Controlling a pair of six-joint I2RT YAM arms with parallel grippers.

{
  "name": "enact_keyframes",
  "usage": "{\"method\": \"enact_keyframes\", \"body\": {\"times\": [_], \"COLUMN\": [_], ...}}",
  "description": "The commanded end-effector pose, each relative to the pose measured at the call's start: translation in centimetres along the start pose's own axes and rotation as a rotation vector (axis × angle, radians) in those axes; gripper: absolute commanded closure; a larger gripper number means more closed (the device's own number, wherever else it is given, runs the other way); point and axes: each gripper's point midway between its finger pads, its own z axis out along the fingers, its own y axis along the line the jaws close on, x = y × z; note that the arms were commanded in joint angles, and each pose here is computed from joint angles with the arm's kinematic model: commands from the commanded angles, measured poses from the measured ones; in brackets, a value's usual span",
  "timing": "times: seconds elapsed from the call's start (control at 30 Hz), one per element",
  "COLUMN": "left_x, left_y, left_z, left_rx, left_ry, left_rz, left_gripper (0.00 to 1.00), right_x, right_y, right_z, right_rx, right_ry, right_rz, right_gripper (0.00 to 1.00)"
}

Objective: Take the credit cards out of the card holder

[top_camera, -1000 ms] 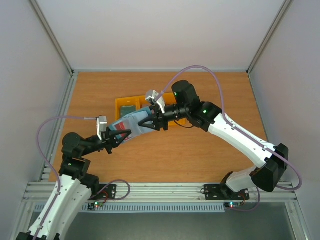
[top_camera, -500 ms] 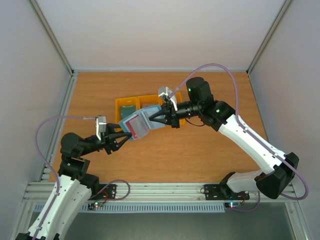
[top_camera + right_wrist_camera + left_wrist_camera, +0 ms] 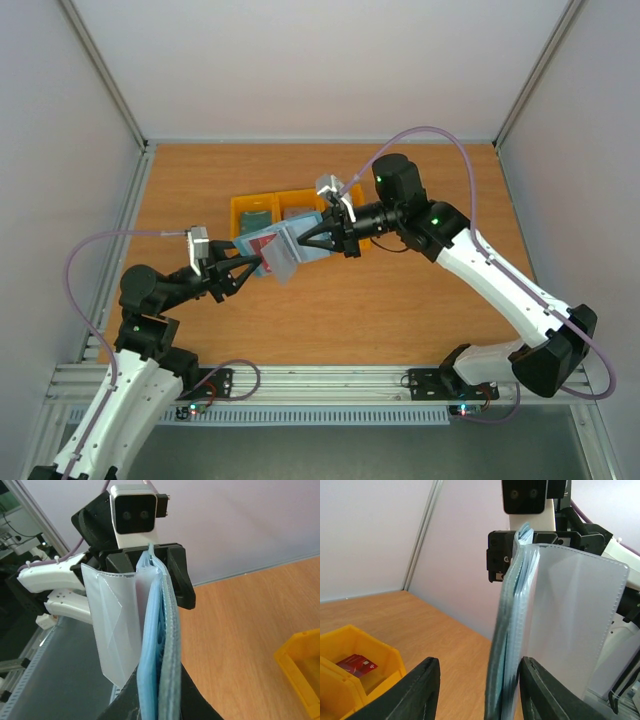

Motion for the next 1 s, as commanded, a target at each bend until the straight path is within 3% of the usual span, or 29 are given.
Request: {"method": "enact_keyframes", "body": {"times": [0.0, 0.37, 0.4, 0.47, 0.53, 0.63, 0.7, 0.73, 0.83, 0.97], "left_x": [-0.9, -0.1, 0.0, 0.0, 0.0, -0.2, -0.1, 0.1, 1.4, 3.3], "left_y": [0.0, -1.0, -1.0, -0.6, -0.5, -0.1, 1.8, 3.4, 8.3, 12.1], "left_z": [0.2, 0.2, 0.2, 0.2, 0.1, 0.1, 0.0, -0.3, -2.2, -4.5], "left_rx": [-0.01, 0.048, 0.049, 0.035, 0.027, 0.0, -0.108, -0.202, -0.507, -0.764], "left_ry": [-0.028, -0.004, -0.003, -0.007, -0.013, -0.025, -0.026, -0.023, 0.026, 0.17], "left_rz": [0.031, 0.017, 0.017, 0.017, 0.014, -0.005, -0.046, -0.056, -0.075, 0.006], "left_gripper": [0.55, 0.54, 0.59, 0.82, 0.98, 1.0, 1.0, 1.0, 1.0, 1.0], "right_x": [-1.5, -1.3, -1.3, -1.3, -1.2, -0.3, 0.2, 0.1, -1.2, -2.5], "right_y": [1.1, -0.6, -0.6, -0.3, -0.1, -1.8, -3.8, -4.6, -4.9, -3.9], "right_z": [0.5, 1.7, 1.7, 1.7, 1.6, 1.4, 0.3, -0.5, -3.4, -4.0], "right_rx": [-0.089, -0.084, -0.086, -0.098, -0.107, 0.014, 0.18, 0.254, 0.422, 0.484], "right_ry": [-0.039, -0.033, -0.032, -0.032, -0.024, 0.038, 0.089, 0.096, 0.055, -0.014], "right_rz": [-0.021, -0.004, -0.005, -0.01, -0.014, -0.007, -0.002, -0.006, -0.052, -0.054], "right_gripper": [0.99, 0.99, 0.99, 0.99, 0.98, 0.71, 0.55, 0.52, 0.48, 0.53]}}
